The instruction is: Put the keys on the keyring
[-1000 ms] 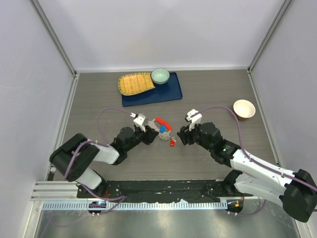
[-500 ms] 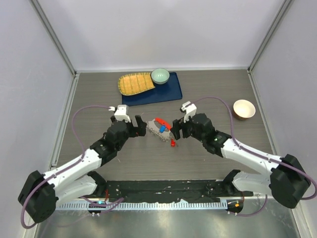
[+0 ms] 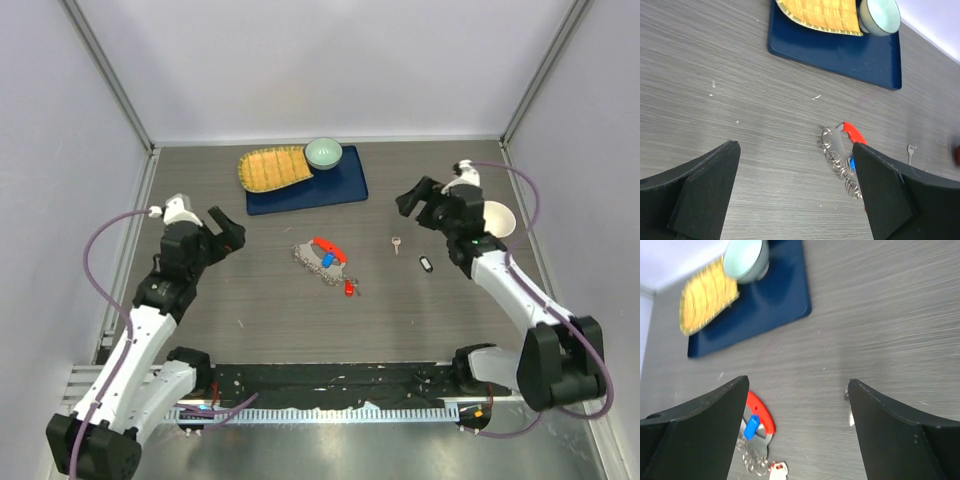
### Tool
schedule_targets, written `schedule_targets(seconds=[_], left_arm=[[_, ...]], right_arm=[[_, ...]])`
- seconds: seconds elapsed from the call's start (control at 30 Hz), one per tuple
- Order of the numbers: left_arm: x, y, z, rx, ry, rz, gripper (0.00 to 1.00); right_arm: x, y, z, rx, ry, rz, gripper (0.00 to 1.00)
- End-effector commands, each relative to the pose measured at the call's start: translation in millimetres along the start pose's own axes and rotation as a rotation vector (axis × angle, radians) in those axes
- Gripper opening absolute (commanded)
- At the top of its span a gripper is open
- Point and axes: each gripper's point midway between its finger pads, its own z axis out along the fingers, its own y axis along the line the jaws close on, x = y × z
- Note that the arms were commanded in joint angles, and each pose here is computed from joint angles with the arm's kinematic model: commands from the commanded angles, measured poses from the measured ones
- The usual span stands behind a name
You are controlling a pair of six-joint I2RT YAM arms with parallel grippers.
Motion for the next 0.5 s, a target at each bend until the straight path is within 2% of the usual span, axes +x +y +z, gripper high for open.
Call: schedule_targets(seconds=[0.0,0.07,0.27,0.47], left_arm=[[-28,-4,-22,0.014,0.011,0.008,1.00],[-44,-2,-31,-0.017,-0.032,0.034,1.00],[-85,17,-59,-0.145,-0.195,0.131,1.00],[-120,35,-101,-0.214,-0.418,0.151,1.00]], right_arm=[[-65,-3,-43,0.063,-0.241,0.096,0.91],[-88,-1,-77,0.076,-0.363,0.057,0.98],[-125,-15,-171,0.154,-0.690,-0.008,0.98],[-141,-29,-233,0.300,-0.767,-0.104,0.98]])
